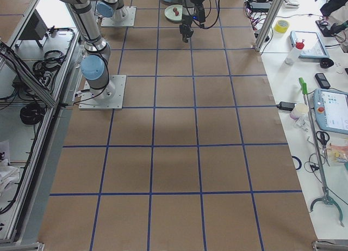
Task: Collect all strawberries into plate
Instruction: 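Reach the left gripper to the last strawberry and grasp it, then lower the strawberry onto the plate and open the left gripper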
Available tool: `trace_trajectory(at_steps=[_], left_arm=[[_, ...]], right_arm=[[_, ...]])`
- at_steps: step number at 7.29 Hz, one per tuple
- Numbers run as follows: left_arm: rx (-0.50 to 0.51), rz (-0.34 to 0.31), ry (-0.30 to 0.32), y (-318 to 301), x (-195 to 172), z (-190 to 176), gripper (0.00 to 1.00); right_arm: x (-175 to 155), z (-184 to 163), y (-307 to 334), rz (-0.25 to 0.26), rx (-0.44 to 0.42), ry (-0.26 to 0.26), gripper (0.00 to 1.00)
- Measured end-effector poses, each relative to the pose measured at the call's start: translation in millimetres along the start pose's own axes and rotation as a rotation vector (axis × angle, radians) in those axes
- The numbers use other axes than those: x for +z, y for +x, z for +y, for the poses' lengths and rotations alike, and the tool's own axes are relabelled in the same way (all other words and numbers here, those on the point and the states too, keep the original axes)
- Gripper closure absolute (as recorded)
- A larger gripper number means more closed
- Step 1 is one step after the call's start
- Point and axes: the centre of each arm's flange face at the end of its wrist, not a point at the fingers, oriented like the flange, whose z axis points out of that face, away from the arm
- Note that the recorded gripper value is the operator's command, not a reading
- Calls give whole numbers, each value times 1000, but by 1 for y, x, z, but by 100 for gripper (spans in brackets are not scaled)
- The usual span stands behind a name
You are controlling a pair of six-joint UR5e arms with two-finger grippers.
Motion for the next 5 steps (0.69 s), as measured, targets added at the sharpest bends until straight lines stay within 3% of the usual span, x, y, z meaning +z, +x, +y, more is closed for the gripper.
trace_trajectory(at_steps=[2,3,5], left_arm=[[88,-129,44,-18,-55,-44,100],[146,-204,38,-47,-82,-66,100],[219,-270,-8,-108,-112,-100,100]], right_arm=[[0,0,0,0,0,0,0],[0,0,0,0,0,0,0],[0,0,0,0,0,0,0]])
